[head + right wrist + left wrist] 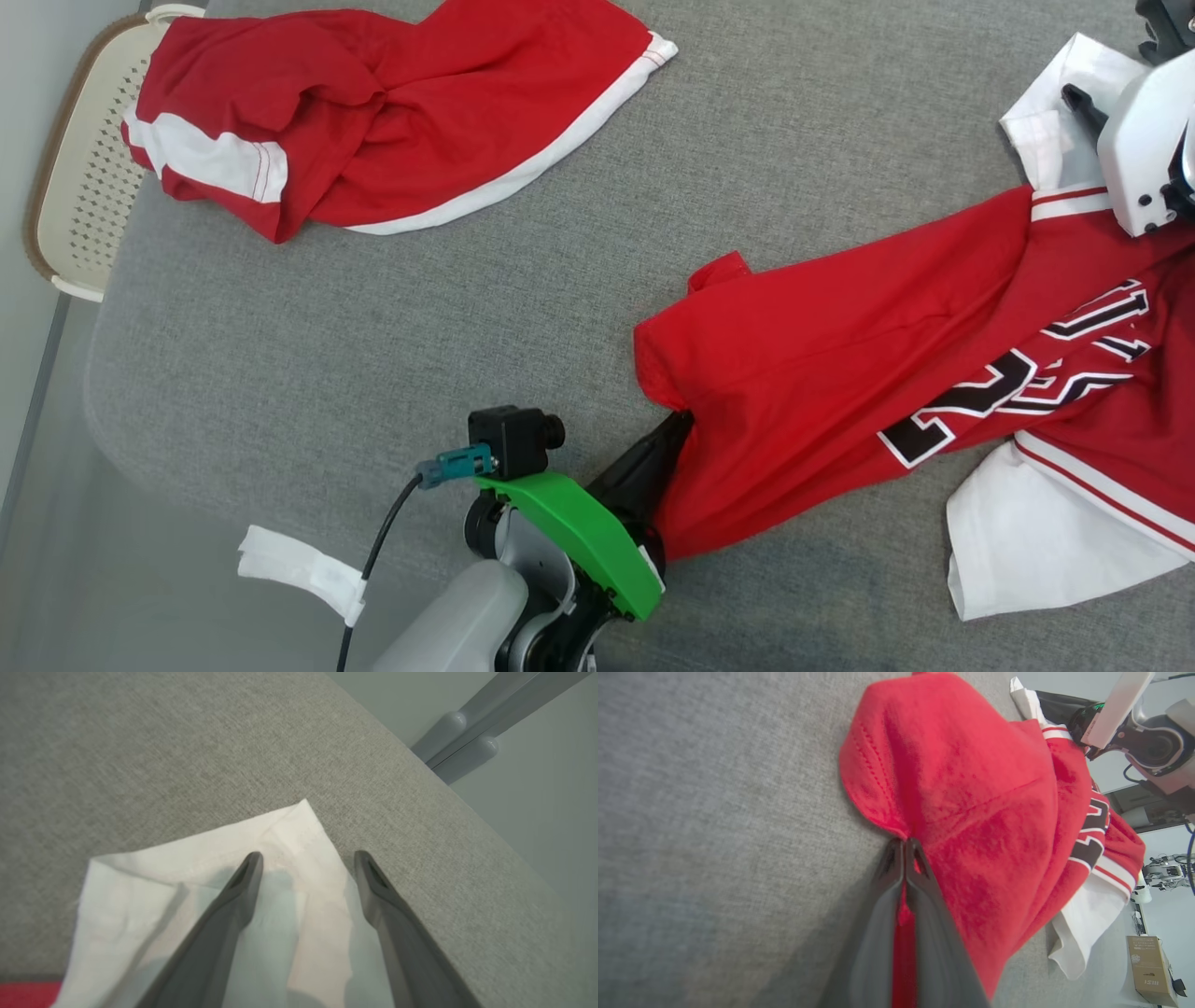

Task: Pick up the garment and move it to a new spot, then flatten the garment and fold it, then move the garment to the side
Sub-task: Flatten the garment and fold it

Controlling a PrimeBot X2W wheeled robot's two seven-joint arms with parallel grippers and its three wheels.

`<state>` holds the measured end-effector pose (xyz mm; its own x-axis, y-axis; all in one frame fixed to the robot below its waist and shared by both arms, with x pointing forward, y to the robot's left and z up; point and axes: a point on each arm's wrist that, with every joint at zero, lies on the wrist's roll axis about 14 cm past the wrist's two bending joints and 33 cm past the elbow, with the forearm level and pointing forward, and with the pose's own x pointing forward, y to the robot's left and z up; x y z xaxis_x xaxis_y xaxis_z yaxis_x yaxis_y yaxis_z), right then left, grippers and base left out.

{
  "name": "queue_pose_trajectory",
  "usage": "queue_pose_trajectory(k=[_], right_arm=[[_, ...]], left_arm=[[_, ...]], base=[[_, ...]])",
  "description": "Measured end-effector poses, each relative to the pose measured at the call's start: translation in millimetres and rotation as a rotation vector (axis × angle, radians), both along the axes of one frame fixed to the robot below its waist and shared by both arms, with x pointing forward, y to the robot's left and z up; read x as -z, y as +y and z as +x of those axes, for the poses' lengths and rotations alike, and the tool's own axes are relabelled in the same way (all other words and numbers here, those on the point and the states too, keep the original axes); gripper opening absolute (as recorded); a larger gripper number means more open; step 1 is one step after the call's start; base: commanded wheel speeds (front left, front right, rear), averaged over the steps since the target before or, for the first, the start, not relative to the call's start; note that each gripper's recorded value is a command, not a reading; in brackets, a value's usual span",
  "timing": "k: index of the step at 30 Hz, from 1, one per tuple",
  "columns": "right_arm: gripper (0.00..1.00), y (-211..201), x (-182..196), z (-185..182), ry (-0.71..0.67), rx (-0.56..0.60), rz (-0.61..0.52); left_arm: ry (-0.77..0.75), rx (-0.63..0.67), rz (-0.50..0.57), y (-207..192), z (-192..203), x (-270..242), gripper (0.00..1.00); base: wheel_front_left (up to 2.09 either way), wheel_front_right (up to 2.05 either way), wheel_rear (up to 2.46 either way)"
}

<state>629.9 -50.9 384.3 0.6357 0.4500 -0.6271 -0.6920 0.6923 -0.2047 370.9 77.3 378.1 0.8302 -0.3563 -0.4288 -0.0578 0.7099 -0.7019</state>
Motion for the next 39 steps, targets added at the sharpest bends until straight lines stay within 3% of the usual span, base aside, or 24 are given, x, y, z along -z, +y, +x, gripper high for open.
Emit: queue_pose_trajectory(k=[1,2,3,4,5,13,22,29,36,39], right_arm=[[1.0,0.8,3.9,-0.1,0.013,0.003,0.003],[0.79,1.4,6.8,0.2,0.023,0.007,0.007],[0.4,0.2,8.8,1.5,0.029,0.014,0.008],[0.09,-0.5,10.4,2.3,0.035,0.019,0.009],[0.0,-0.8,10.9,3.6,0.036,0.024,0.013],[0.0,4.7,-20.0,15.0,-0.053,0.063,0.161],[0.0,-0.4,-153.4,24.1,-0.349,0.072,0.461],[0.0,-46.7,-236.8,-6.0,-0.531,0.083,0.564],[0.0,-99.3,-325.7,-50.2,-0.72,0.103,0.622],[0.0,-120.1,-364.2,-63.1,-0.795,0.128,0.618]], left_arm=[[-0.002,-0.002,0.002,0.9,1.6,0.0,0.0],[-0.006,-0.004,0.003,2.1,3.8,-0.6,0.0],[-0.01,-0.006,0.005,3.1,5.5,-1.7,0.0],[-0.012,-0.01,0.007,4.2,6.2,-2.5,0.0],[-0.013,-0.012,0.007,4.8,6.1,-2.6,0.0],[-0.058,-0.044,0.042,28.0,19.6,-12.9,0.0],[-0.219,-0.041,0.085,68.1,38.0,-76.7,0.0],[-0.422,-0.061,0.13,95.8,43.8,-162.1,0.0],[-0.599,-0.007,0.141,95.4,40.4,-249.3,0.0],[-0.66,0.044,0.209,96.0,50.6,-280.1,0.0]], base=[[0.0,0.0,0.0],[0.0,0.0,0.0],[0.0,0.0,0.0],[0.0,0.0,0.0],[0.0,0.0,0.0],[0.0,0.0,0.0],[0.0,0.0,0.0],[0.0,0.0,0.0],[0.0,0.0,0.0],[0.0,0.0,0.0]])
